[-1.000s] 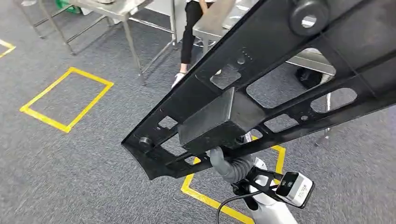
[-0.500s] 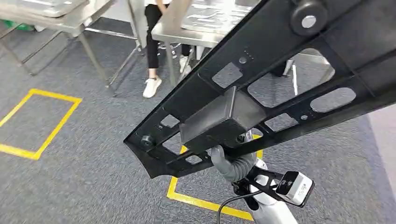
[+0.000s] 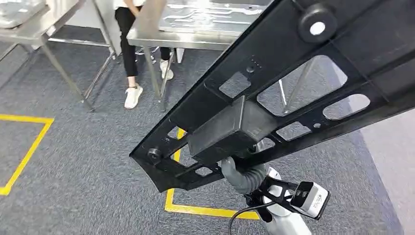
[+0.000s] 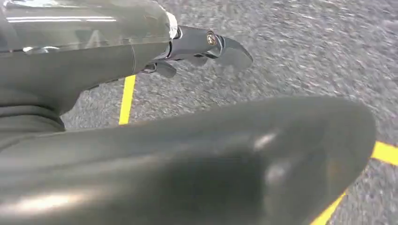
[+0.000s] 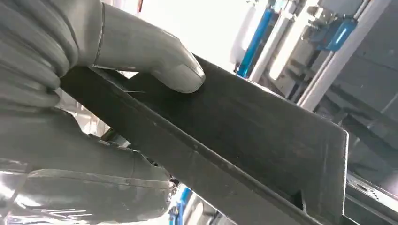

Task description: Take the parts from the cabinet and place them on the table.

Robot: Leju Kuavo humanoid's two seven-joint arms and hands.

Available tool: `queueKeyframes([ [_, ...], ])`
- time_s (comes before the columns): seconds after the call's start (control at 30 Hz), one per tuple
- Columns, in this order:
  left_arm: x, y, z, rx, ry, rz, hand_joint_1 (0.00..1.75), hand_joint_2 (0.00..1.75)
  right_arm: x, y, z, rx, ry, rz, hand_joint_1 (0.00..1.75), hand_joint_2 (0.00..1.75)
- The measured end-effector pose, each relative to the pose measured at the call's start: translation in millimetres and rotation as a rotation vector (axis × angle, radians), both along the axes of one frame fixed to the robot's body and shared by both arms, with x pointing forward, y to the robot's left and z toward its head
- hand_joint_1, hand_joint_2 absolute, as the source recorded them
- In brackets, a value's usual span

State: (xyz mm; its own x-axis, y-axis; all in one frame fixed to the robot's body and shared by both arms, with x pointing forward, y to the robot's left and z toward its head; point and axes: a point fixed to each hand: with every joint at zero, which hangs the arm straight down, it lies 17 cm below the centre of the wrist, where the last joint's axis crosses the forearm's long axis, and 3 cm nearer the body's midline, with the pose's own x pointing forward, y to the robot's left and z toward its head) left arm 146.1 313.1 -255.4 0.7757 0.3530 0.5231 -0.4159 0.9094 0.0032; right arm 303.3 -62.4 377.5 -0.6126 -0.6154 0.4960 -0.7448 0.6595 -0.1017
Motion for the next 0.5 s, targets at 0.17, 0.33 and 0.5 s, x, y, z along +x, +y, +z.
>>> queueKeyframes([
  [0.17,4.4,-0.5,1.2,-0.001,-0.008,0.000,0.00,0.00,0.3,-1.4,-0.5,0.000,0.001,-0.005,1.75,1.75],
  [0.33,-0.5,-0.7,0.1,-0.005,-0.003,0.003,0.00,0.00,0.8,-1.3,-1.9,-0.001,0.004,-0.016,1.75,1.75],
  [0.5,-3.1,-0.2,-0.4,-0.009,-0.001,0.008,0.00,0.00,-0.3,-1.2,-2.6,-0.001,0.006,-0.014,1.75,1.75],
])
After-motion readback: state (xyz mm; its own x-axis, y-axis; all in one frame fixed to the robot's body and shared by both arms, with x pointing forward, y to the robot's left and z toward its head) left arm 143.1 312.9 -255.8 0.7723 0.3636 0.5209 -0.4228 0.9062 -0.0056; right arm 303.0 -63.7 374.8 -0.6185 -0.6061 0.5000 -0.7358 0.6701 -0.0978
